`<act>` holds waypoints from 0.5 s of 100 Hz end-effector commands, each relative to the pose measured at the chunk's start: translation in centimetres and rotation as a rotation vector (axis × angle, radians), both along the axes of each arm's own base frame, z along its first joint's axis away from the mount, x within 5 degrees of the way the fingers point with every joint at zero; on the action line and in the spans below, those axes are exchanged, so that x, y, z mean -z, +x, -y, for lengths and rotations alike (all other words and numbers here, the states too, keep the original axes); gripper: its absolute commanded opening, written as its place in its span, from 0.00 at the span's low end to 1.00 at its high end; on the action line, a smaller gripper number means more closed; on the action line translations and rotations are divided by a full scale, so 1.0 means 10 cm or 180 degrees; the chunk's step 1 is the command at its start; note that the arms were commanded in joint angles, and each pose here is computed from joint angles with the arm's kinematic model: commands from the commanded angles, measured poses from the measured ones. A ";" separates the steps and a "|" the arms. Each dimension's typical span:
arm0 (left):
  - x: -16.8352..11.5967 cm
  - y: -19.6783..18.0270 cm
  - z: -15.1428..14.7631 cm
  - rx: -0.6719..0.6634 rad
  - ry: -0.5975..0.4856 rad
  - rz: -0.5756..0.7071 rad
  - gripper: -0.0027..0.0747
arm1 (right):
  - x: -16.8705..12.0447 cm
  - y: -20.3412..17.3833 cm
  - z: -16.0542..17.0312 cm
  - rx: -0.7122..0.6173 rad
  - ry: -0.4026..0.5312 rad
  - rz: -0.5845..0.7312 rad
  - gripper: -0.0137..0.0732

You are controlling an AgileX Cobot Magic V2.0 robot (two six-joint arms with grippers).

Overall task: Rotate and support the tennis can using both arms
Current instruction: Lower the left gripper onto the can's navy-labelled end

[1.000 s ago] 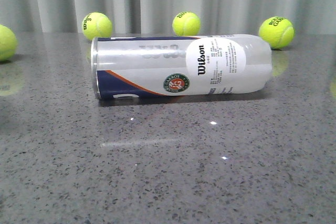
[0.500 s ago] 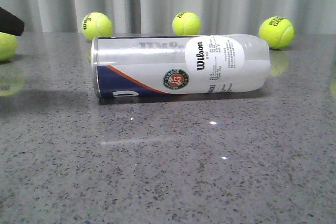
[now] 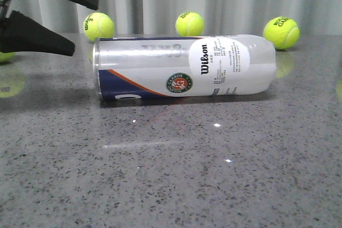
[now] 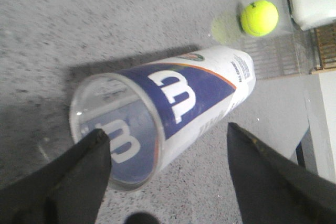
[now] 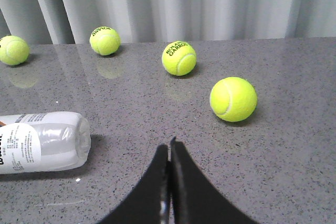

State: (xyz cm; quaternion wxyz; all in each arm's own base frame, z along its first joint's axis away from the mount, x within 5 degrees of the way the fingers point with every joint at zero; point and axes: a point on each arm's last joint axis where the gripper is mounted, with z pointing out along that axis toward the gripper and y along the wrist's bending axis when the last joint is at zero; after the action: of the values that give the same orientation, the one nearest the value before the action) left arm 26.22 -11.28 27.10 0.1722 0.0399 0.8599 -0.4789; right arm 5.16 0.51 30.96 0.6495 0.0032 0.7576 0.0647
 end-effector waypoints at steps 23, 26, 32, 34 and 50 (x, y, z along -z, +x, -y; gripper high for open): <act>-0.09 0.10 0.40 0.0189 -0.0189 0.0079 0.63 | -0.14 0.01 0.01 0.0025 -0.0013 0.0317 0.08; -0.08 0.11 0.43 0.0207 -0.0197 0.0064 0.62 | -0.14 0.01 0.01 0.0025 -0.0013 0.0317 0.08; -0.05 0.14 0.47 0.0220 -0.0219 0.0031 0.58 | -0.14 0.01 0.01 0.0025 -0.0013 0.0317 0.08; -0.06 0.15 0.48 0.0217 -0.0237 0.0028 0.57 | -0.14 0.01 0.01 0.0025 -0.0013 0.0317 0.08; -0.05 0.16 0.50 0.0227 -0.0295 0.0062 0.37 | -0.14 0.01 0.01 0.0025 -0.0013 0.0317 0.08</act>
State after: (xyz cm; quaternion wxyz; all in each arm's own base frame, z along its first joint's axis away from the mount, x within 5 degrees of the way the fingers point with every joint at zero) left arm 27.96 -15.80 25.19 0.1428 0.0613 0.8594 -0.4871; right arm 5.16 0.51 30.96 0.6495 0.0032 0.7576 0.0647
